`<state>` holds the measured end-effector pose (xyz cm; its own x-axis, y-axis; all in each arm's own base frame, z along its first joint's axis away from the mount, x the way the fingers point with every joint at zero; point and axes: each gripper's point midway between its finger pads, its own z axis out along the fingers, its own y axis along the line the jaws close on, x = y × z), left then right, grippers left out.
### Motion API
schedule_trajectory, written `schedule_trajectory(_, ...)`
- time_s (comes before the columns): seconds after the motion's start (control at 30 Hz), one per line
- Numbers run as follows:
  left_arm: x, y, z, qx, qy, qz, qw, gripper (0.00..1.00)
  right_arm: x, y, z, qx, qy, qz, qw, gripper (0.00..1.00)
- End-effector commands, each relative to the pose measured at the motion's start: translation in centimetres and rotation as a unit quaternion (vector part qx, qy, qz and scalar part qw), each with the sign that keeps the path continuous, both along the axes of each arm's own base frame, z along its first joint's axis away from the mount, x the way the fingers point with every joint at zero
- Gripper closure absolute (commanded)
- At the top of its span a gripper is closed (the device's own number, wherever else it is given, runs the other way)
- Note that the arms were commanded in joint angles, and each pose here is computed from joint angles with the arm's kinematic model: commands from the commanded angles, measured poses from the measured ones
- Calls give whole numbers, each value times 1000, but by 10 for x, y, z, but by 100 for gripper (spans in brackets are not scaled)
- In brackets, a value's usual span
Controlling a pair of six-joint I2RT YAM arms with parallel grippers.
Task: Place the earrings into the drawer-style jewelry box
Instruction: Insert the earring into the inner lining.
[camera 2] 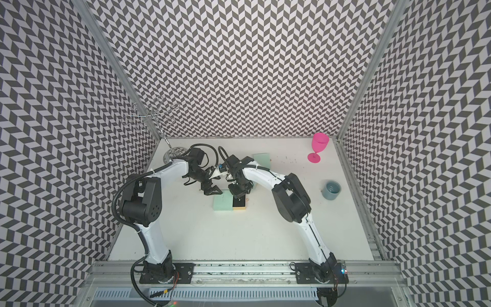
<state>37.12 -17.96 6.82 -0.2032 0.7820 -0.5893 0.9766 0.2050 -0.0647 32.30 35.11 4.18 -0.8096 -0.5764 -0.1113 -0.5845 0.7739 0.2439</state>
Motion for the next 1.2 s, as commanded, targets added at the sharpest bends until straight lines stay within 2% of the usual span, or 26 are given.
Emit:
schedule_trajectory(0.0, -2, -4, -5, -5, 4, -6, 1000, 4, -7, 4, -7, 3, 11, 16, 1000, 92)
schedule_trajectory(0.4, 2, -4, -3, -10, 0, 0, 1000, 5, -11, -1, -17, -3, 18, 1, 1000, 92)
schedule_trajectory(0.77, 18, 2, 24, -18, -22, 9, 1000, 5, 13, -4, 38, -5, -57, -12, 998, 88)
schedule_trajectory(1.17, 15, 4, 27, -13, -25, 5, 1000, 5, 15, -9, 55, -1, -76, -21, 997, 87)
